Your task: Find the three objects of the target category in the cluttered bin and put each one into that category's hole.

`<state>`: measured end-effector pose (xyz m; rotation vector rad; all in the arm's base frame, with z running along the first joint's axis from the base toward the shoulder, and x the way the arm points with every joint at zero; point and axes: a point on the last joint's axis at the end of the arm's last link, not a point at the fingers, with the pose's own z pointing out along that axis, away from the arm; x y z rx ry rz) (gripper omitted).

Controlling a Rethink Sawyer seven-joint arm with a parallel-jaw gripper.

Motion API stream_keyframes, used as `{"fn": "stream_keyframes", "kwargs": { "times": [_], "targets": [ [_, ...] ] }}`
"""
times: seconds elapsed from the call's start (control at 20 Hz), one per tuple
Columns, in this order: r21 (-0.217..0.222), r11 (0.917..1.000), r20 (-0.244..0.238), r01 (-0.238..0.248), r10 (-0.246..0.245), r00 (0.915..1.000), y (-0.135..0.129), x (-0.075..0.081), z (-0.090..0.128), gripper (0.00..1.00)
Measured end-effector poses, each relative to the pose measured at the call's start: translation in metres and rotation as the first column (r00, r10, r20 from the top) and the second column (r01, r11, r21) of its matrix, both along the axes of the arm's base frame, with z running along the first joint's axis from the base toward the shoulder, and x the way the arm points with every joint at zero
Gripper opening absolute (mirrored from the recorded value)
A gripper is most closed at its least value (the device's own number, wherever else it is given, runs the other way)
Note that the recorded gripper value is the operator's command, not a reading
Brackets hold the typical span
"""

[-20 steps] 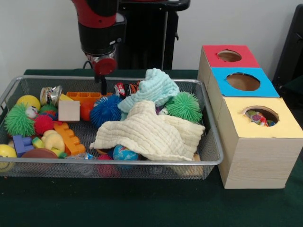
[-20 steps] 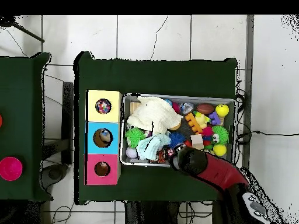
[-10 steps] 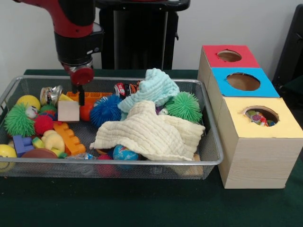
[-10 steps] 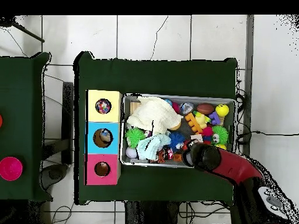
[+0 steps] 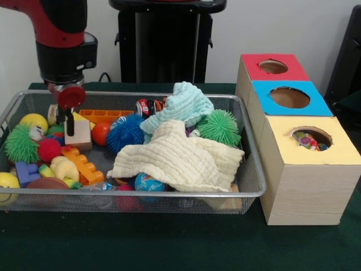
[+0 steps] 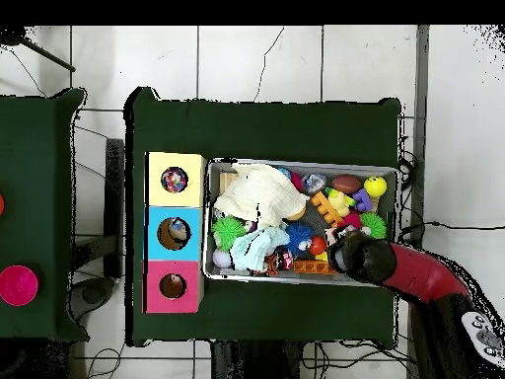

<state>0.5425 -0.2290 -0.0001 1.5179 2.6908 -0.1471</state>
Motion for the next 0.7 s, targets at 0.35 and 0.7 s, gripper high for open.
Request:
{"fn": "stream_keyframes", "kwargs": {
  "times": [0.35, 0.7],
  "targets": [
    [-0.015, 0.9996, 0.024, -0.023, 0.024, 0.9994, -0.024, 0.02, -0.008, 1.0],
    [-0.024, 0.9977, 0.036, -0.064, 0.065, 0.9973, -0.029, 0.029, -0.023, 1.0]
  ]
}}
